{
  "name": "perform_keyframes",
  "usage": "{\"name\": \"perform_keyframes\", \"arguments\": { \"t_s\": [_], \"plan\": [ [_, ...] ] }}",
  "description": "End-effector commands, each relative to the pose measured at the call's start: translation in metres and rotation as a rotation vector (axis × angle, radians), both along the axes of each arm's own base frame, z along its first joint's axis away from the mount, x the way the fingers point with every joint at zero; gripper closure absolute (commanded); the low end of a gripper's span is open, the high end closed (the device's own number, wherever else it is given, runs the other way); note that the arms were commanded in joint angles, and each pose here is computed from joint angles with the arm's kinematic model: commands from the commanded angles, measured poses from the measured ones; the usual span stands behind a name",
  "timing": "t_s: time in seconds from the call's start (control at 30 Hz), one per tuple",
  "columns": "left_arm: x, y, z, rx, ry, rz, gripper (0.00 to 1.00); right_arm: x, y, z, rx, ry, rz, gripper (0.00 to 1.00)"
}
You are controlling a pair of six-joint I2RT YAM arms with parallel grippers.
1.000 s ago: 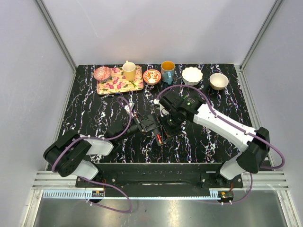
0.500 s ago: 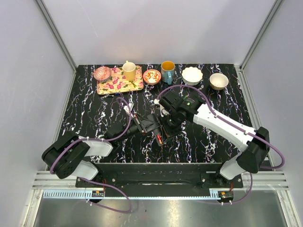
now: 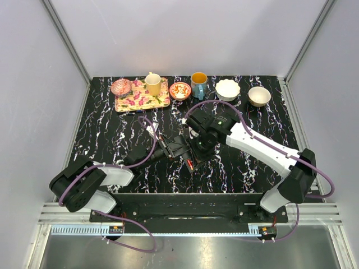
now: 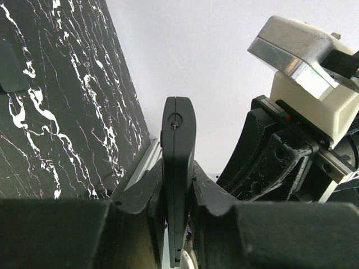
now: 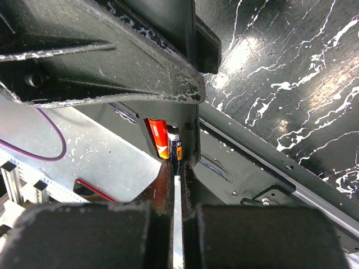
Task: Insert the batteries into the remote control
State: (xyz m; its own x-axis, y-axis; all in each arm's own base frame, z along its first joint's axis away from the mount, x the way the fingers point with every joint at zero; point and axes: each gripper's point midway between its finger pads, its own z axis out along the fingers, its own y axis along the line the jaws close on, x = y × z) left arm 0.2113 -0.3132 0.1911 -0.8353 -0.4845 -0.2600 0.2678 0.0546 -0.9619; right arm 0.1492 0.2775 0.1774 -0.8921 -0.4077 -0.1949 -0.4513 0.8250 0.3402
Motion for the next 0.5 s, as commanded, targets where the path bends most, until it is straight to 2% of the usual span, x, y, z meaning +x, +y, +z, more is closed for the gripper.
{"name": "perform_keyframes", "arguments": {
  "t_s": [0.0, 0.47],
  "plan": [
    [-0.019, 0.001, 0.053, -0.17, -0.12, -0.061, 1.0, 0.023, -0.009, -0.002, -0.08, -0.101, -0.045, 1.0],
    [-0.021, -0.001, 0.057, -0.187, -0.122, -0.082, 1.0, 0.039, -0.001, -0.001, -0.099, -0.131, -0.051, 1.0]
  ]
}}
